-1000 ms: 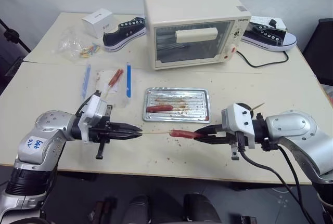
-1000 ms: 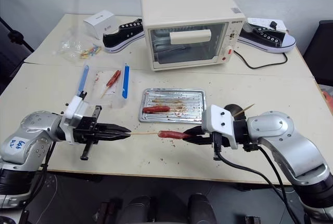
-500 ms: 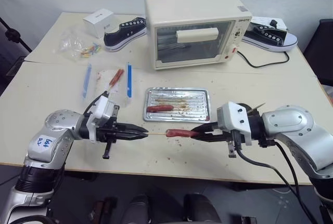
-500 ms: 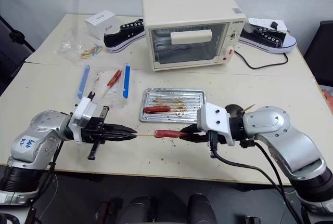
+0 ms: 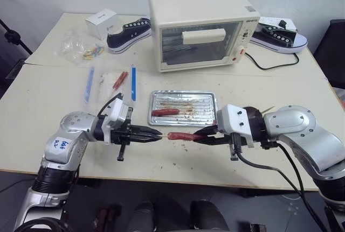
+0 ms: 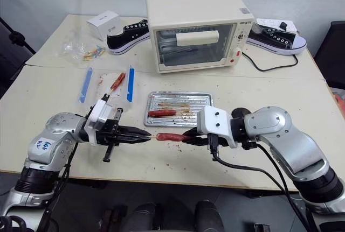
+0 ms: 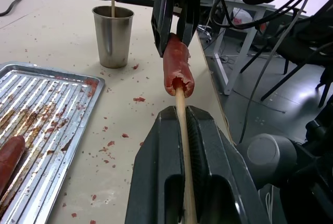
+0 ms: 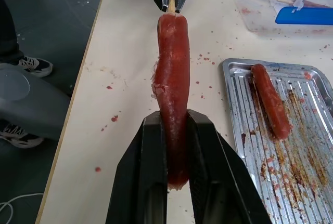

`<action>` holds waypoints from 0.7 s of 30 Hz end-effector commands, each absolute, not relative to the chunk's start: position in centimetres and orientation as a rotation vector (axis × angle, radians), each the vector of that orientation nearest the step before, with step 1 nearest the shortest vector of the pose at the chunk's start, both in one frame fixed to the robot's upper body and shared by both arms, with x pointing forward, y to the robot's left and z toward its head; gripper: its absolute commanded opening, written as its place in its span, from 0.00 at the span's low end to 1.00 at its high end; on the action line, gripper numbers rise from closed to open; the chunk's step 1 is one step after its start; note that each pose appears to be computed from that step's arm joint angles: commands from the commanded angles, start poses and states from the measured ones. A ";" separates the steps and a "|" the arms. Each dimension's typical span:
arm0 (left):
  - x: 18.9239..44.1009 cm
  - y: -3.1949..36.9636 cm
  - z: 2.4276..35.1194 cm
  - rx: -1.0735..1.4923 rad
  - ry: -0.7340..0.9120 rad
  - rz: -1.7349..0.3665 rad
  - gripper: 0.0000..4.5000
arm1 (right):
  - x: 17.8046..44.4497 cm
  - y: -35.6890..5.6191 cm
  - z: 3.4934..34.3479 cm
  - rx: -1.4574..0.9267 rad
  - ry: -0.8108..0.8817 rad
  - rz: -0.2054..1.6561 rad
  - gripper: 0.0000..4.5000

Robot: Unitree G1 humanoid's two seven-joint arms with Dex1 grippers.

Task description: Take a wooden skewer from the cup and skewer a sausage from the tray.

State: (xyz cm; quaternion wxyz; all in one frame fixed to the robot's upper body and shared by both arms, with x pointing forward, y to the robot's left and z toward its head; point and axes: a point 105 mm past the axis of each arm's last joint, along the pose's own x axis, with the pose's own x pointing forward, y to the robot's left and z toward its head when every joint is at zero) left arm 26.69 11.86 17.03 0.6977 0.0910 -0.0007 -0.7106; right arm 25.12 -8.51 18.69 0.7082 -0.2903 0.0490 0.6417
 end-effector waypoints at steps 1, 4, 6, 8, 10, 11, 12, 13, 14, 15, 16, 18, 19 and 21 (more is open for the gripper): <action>26.7 11.8 18.2 0.200 -0.073 -1.569 0.00 | 23.7 -7.6 19.3 -0.636 0.060 1.486 0.20; 26.5 12.9 18.4 0.162 -0.080 -1.533 0.00 | 23.7 -8.1 19.9 -0.626 0.022 1.458 0.36; 26.3 14.2 18.5 0.126 -0.076 -1.487 0.00 | 23.4 -8.4 20.5 -0.608 -0.009 1.459 0.49; 26.2 15.8 18.5 0.102 -0.060 -1.432 0.00 | 23.1 -8.7 21.3 -0.594 -0.059 1.444 0.65; 26.1 17.1 18.6 0.079 -0.046 -1.378 0.00 | 23.0 -9.1 22.1 -0.577 -0.106 1.419 0.80; 26.2 17.9 18.6 0.064 -0.045 -1.336 0.00 | 23.0 -9.4 22.7 -0.572 -0.139 1.400 0.87; 26.3 18.7 18.7 0.051 -0.049 -1.293 0.00 | 22.9 -9.6 23.2 -0.561 -0.171 1.383 0.95; 26.4 19.2 18.8 0.041 -0.056 -1.253 0.00 | 22.8 -9.7 23.7 -0.547 -0.199 1.368 0.99; 26.5 19.6 18.9 0.034 -0.060 -1.228 0.00 | 22.7 -9.9 24.0 -0.537 -0.217 1.358 0.99; 27.3 20.6 19.1 0.015 -0.100 -1.125 0.00 | 22.2 -10.0 25.1 -0.440 -0.299 1.342 0.99; 28.0 21.6 19.4 0.000 -0.141 -1.023 0.00 | 21.9 -10.2 26.2 -0.356 -0.383 1.306 0.99; 30.1 23.9 19.7 -0.006 -0.225 -0.781 0.00 | 22.0 -10.8 26.6 -0.303 -0.464 1.198 0.99; 30.9 24.8 19.8 0.004 -0.254 -0.679 0.00 | 22.0 -11.0 26.6 -0.282 -0.487 1.163 0.99; 32.6 26.1 20.2 -0.024 -0.301 -0.498 0.00 | 21.6 -10.9 26.7 -0.158 -0.519 1.139 0.99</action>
